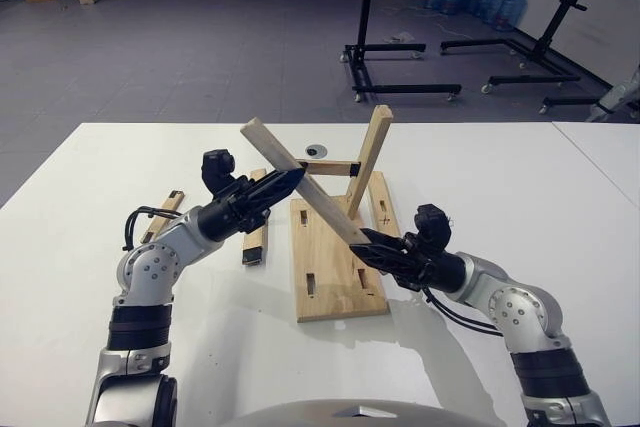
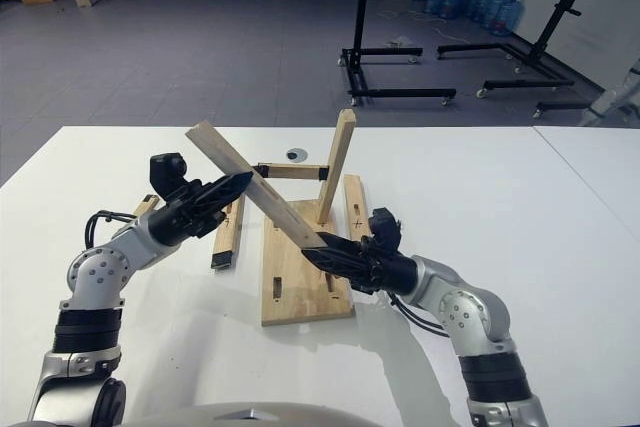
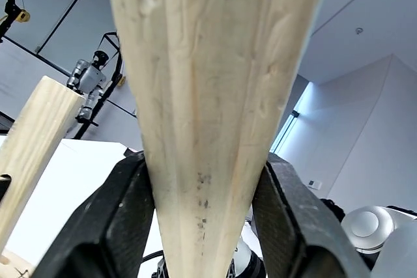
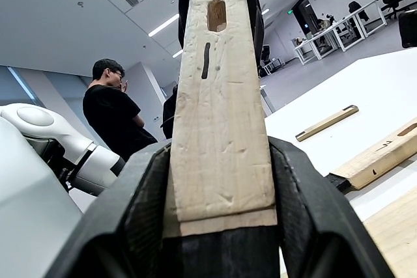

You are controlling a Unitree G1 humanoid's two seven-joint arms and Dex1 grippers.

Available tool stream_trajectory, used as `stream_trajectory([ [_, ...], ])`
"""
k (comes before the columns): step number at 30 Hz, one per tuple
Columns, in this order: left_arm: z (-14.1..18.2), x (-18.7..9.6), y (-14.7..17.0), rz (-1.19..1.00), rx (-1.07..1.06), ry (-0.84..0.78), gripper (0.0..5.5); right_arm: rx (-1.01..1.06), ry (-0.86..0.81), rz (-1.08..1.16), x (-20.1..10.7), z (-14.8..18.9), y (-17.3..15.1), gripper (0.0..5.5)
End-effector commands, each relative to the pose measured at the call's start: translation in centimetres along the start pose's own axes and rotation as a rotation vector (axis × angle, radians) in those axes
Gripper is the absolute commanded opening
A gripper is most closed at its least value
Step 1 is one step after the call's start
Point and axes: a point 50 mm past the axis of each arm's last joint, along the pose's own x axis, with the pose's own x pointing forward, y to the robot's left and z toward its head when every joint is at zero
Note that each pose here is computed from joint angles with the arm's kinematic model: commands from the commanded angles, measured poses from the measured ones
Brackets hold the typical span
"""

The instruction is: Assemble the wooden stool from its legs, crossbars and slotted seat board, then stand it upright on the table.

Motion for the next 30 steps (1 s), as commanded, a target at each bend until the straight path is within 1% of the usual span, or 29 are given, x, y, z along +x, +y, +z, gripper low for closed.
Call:
stream_trajectory([
  [1, 0.1, 0.0, 0.0, -0.02, 0.03, 0.011, 2.02, -0.052, -0.014, -0.052, -0.1, 0.8, -0.5, 2.02],
  [2, 0.1, 0.0, 0.0, -0.021, 0.041, 0.009, 2.02, -0.049, -0.013, -0.06, -0.1, 0.8, -0.5, 2.02],
  [3, 0.2, 0.0, 0.1, -0.022, 0.051, 0.008, 2.02, -0.045, -0.005, -0.067, -0.1, 0.7, -0.6, 2.4],
  [6, 0.6, -0.3, 0.6, 0.008, 0.099, 0.0, 2.02, -0.044, 0.054, -0.073, 0.1, 0.5, -0.4, 2.95],
  [9, 1.9, -1.0, 1.8, 0.075, 0.163, -0.025, 2.02, -0.061, 0.133, -0.109, -0.6, 0.0, -0.3, 3.53],
  [11, 2.9, -1.8, 2.6, 0.138, 0.225, -0.009, 2.01, -0.11, 0.19, -0.163, -1.5, 0.0, -0.4, 3.57],
  [14, 3.1, -2.6, 3.5, 0.175, 0.3, 0.122, 2.01, -0.243, 0.273, -0.308, -2.2, 0.1, -1.8, 3.57],
  [16, 3.1, -2.6, 4.0, 0.191, 0.343, 0.191, 2.01, -0.275, 0.286, -0.338, -2.1, 0.1, -2.2, 3.57],
  [19, 3.8, -2.7, 5.2, 0.259, 0.49, 0.26, 2.01, -0.327, 0.326, -0.387, -1.9, -0.2, -3.0, 3.57],
  [22, 3.7, -2.6, 6.3, 0.282, 0.629, 0.413, 2.01, -0.409, 0.398, -0.441, -1.3, -0.7, -4.1, 3.57],
  [23, 3.7, -2.6, 6.7, 0.285, 0.638, 0.445, 2.01, -0.438, 0.435, -0.443, -1.1, -1.0, -4.3, 3.57],
  [27, 3.9, -2.6, 7.2, 0.258, 0.637, 0.466, 2.01, -0.53, 0.599, -0.411, -0.9, -2.4, -4.8, 3.57],
  [30, 4.0, -2.8, 7.2, 0.224, 0.615, 0.511, 2.01, -0.545, 0.704, -0.394, -1.5, -3.1, -5.0, 3.57],
])
